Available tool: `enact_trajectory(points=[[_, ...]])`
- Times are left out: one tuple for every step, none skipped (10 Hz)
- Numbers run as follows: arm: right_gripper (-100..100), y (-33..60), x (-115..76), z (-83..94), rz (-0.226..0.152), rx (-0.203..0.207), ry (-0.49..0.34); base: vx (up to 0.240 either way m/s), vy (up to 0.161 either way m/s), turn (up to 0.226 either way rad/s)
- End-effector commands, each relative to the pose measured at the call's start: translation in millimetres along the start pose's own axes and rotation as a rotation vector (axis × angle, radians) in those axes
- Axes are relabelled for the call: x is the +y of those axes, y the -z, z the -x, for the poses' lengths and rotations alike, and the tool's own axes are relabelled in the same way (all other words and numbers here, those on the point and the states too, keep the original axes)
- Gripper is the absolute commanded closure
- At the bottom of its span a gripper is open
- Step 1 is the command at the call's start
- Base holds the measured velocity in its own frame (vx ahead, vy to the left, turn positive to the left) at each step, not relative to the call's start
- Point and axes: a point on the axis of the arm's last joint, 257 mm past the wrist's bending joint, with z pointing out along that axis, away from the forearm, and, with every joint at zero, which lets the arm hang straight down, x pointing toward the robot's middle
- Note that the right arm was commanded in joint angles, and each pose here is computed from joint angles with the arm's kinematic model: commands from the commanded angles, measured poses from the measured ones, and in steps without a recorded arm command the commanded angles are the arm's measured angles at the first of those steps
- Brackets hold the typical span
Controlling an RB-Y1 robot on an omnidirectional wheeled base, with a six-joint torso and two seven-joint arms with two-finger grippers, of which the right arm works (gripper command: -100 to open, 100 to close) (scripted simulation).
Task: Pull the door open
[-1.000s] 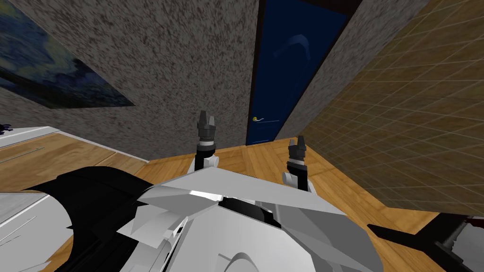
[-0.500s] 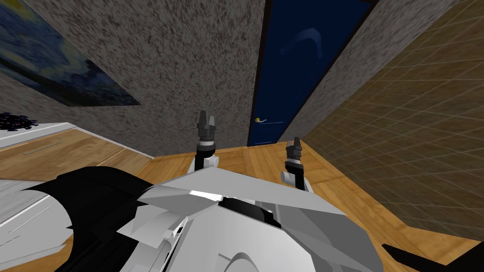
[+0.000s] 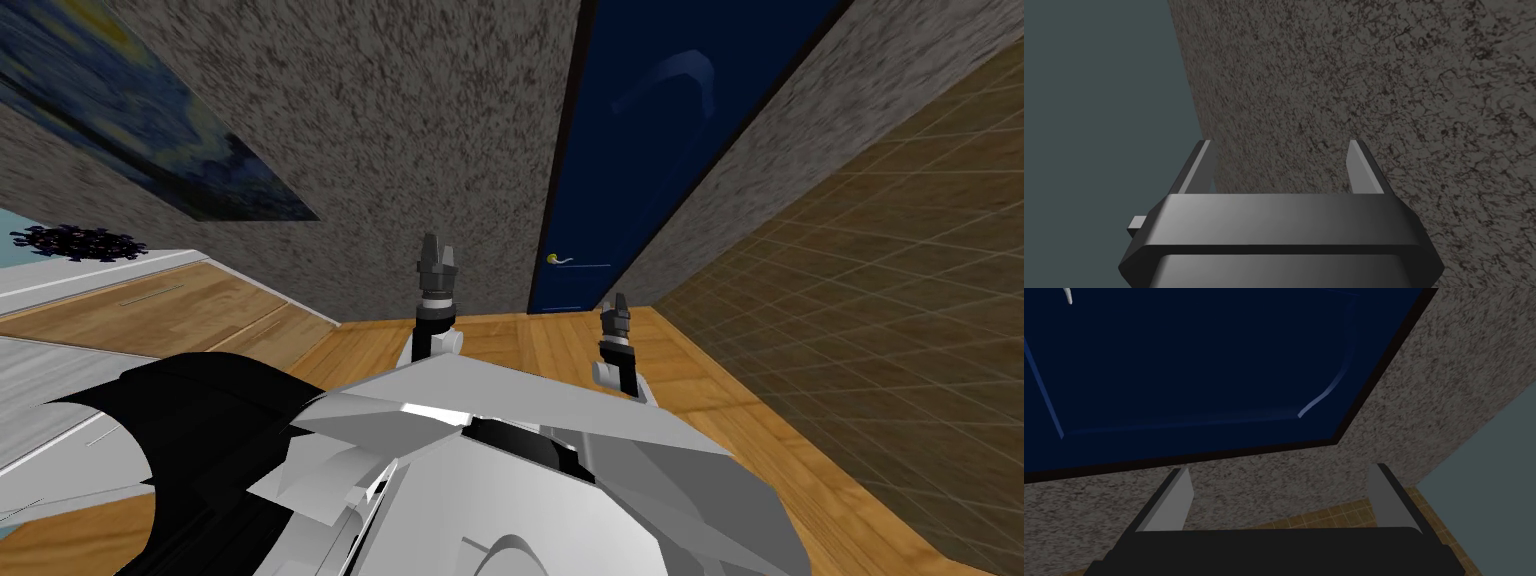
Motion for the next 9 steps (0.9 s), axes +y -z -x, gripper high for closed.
enact_trajectory(points=[[-100, -0.1, -13.1, -0.3, -0.026, 0.001, -0.007, 0.101, -0.037, 0.155], [-100, 0.0, -21.7, -0.2, -0.042, 0.001, -0.011, 0.101, -0.042, 0.159], [-100, 0.1, -30.3, -0.1, -0.058, 0.001, -0.015, 0.091, -0.043, 0.159], [-100, 0.4, -38.8, 0.1, -0.073, 0.001, -0.018, 0.087, -0.037, 0.134], [-100, 0.7, -47.2, 0.4, -0.089, 0.001, -0.022, 0.090, -0.033, 0.160], [-100, 1.1, -55.5, 0.7, -0.105, 0.001, -0.025, 0.088, -0.055, 0.146], [-100, 1.6, -63.7, 1.1, -0.121, 0.000, -0.028, 0.090, -0.054, 0.160], [-100, 1.6, -70.6, 1.6, -0.134, 0.000, -0.031, 0.086, -0.048, 0.122], [-100, 2.8, -79.4, 2.1, -0.151, -0.001, -0.034, 0.066, -0.039, 0.143]])
